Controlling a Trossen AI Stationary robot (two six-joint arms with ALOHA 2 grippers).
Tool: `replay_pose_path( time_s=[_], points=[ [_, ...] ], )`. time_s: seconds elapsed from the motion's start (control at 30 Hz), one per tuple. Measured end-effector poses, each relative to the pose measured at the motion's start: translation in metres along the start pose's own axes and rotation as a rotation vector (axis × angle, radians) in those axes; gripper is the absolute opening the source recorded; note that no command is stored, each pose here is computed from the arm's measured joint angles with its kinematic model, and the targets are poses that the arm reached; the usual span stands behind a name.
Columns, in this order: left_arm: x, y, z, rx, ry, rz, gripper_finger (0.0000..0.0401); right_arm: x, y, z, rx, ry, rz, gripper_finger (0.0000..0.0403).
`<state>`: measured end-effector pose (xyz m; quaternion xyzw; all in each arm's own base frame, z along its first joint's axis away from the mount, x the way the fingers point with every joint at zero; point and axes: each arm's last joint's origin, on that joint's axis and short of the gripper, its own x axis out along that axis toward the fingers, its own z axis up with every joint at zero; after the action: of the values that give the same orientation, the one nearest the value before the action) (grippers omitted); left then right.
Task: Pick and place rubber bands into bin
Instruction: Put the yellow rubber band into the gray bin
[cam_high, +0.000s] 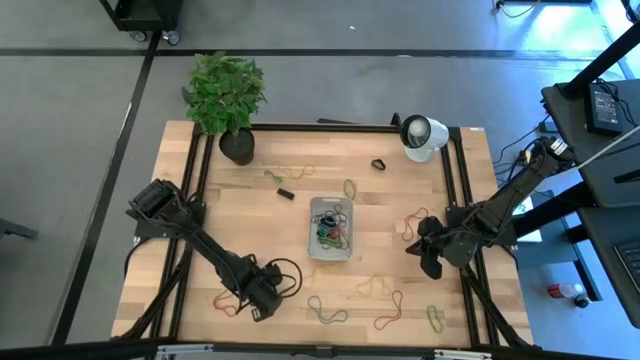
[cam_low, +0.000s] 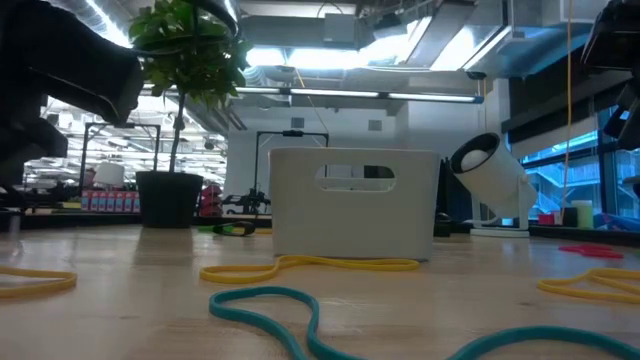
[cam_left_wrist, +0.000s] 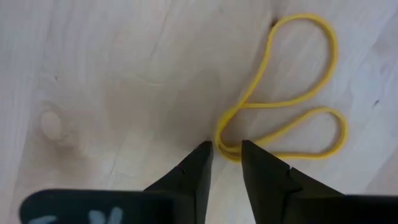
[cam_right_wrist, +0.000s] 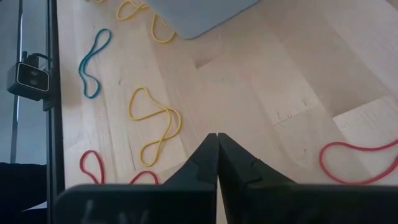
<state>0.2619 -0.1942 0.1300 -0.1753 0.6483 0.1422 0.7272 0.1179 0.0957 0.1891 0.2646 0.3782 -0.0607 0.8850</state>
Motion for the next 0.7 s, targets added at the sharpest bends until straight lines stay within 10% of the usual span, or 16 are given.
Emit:
replay_pose_path(
  time_s=[0.3,0.7],
  points=[
    [0.0,0.001,-0.001,-0.169,0.013,0.008,0.0004,0.0,0.0,0.0,0.004,-0.001,0.0,0.0004],
    [-0.051,-0.022,0.018,-0.059,-0.06,0.079,0.0002,0.0,0.0,0.001,0.005,-0.033,-0.016,0.0008]
  ],
)
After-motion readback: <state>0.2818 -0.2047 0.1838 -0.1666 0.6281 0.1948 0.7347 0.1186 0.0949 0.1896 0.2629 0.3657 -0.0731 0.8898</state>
